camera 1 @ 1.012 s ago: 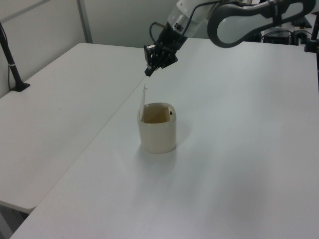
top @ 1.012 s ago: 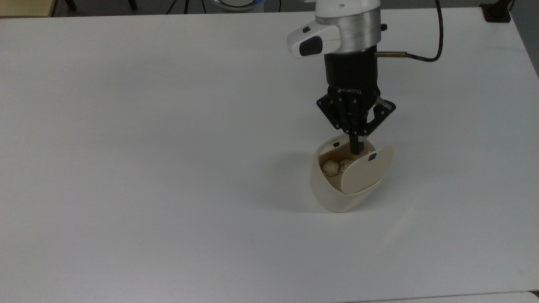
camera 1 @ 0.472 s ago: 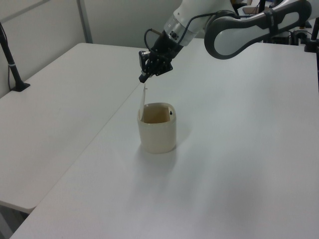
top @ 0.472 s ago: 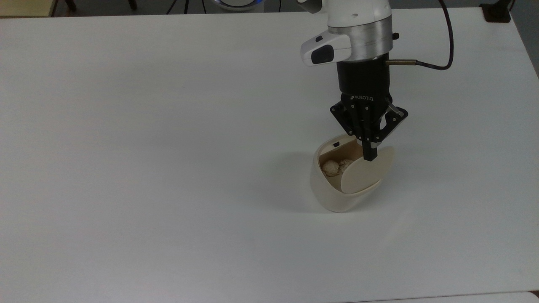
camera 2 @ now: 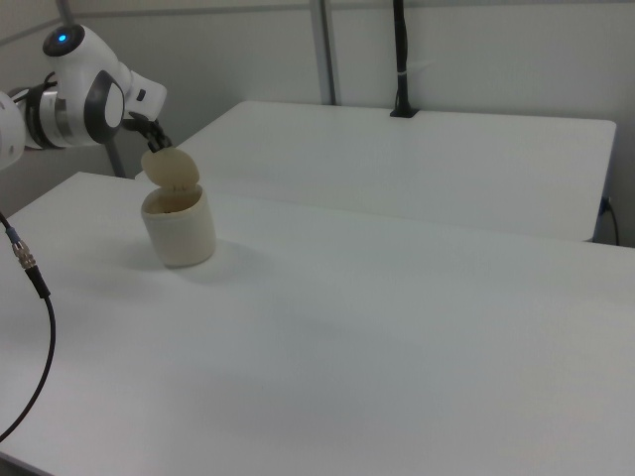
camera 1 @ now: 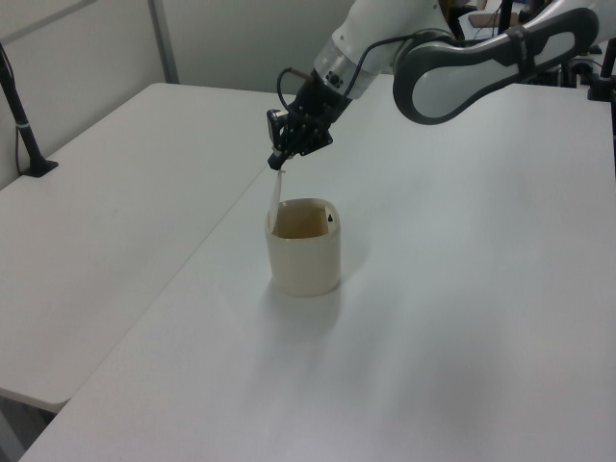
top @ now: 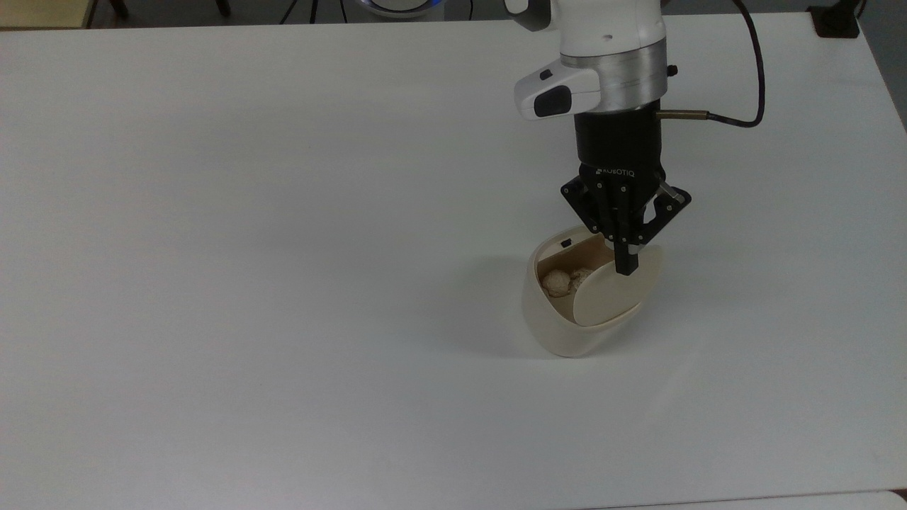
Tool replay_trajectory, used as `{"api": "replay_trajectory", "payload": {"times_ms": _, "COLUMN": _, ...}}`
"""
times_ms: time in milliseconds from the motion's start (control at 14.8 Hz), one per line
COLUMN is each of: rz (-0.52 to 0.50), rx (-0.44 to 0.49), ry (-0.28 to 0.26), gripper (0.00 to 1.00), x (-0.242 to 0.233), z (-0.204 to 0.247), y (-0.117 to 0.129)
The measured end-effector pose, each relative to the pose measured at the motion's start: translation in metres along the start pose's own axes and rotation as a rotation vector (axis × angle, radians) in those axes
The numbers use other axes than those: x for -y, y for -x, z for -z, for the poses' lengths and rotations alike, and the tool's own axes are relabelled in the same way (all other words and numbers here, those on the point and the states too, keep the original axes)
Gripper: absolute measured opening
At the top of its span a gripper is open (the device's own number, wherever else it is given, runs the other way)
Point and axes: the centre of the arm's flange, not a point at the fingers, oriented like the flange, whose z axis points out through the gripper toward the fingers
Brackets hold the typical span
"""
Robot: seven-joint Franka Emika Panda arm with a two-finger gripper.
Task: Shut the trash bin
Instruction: 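Push the raised lid with the gripper fingertips, tilting it over the opening, then press the lid down onto the bin rim with the gripper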
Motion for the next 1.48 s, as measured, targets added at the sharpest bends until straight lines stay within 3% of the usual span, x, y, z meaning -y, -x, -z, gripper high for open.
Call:
{"api": "replay_trajectory", "payload": {"times_ms": 607, "rz": 0.004, "rx": -0.01, "ry": 0.002, "gripper": 0.01, "x": -0.002, "z": 0.007, "y": -0.003}}
{"api": "replay_trajectory", "payload": {"times_ms": 1485, "rz": 0.047, "rx": 0.028, "ry": 0.085, "gripper": 0.01, "x": -0.035, "z": -0.007, "y": 0.005}}
